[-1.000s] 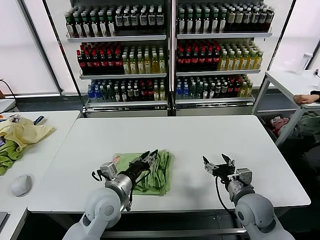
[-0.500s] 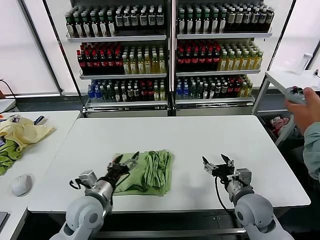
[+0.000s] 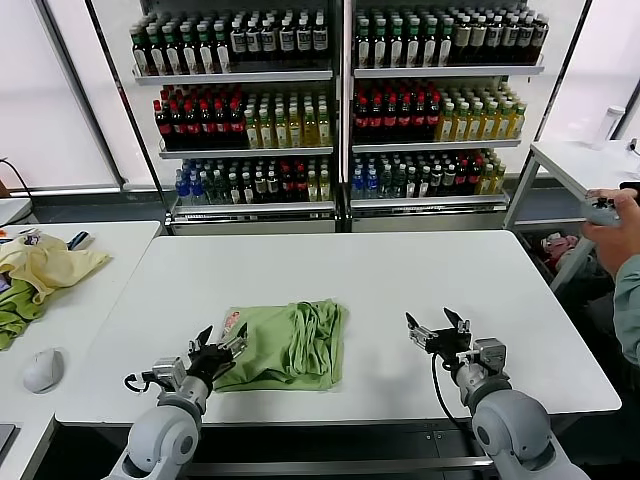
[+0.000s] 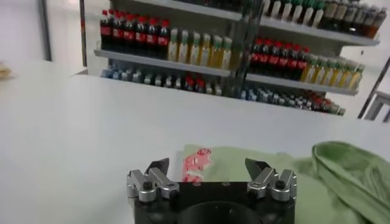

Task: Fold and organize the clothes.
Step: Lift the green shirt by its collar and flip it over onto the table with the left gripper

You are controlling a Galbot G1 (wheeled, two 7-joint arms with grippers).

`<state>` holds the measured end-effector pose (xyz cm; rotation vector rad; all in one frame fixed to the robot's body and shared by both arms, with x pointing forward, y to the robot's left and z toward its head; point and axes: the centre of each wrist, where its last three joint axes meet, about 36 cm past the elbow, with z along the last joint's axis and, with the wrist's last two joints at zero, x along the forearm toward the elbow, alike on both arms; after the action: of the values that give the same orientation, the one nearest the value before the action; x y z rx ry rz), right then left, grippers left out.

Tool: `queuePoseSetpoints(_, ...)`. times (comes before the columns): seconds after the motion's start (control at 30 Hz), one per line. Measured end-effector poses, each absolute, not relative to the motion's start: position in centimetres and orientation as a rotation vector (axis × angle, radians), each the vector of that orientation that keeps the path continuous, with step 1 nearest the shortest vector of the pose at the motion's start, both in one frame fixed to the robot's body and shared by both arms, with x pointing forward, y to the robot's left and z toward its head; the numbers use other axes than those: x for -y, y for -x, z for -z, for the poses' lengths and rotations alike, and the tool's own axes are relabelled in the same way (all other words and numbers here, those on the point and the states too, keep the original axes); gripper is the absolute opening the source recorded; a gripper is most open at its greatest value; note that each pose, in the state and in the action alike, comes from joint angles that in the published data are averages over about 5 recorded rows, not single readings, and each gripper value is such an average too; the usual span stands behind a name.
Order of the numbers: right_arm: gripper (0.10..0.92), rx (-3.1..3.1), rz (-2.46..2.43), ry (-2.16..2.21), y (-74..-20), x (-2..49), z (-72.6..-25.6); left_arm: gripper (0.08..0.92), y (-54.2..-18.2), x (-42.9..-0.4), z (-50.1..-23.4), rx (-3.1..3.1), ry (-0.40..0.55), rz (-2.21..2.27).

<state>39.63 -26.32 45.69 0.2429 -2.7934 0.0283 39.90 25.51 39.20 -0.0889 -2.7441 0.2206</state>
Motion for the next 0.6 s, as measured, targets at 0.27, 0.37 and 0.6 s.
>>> queuePoseSetpoints(0.27,0.823,2.802,-0.036,-0.238,-39.27,26.67,-46.12,0.822,-40.19,-25.26,-38.56,2.694,0.087,-0.224)
queuePoseSetpoints(0.37,0.823,2.807,-0.039,-0.238,-39.23,26.78,-46.34,0.798,-40.12,-25.39,-38.5,2.665,0.085,-0.254)
queuePoseSetpoints(0.6,0.823,2.813,-0.042,-0.243,-39.32,26.8,-46.71,0.614,-40.18,-25.83,-38.84,2.6,0.093,-0.391)
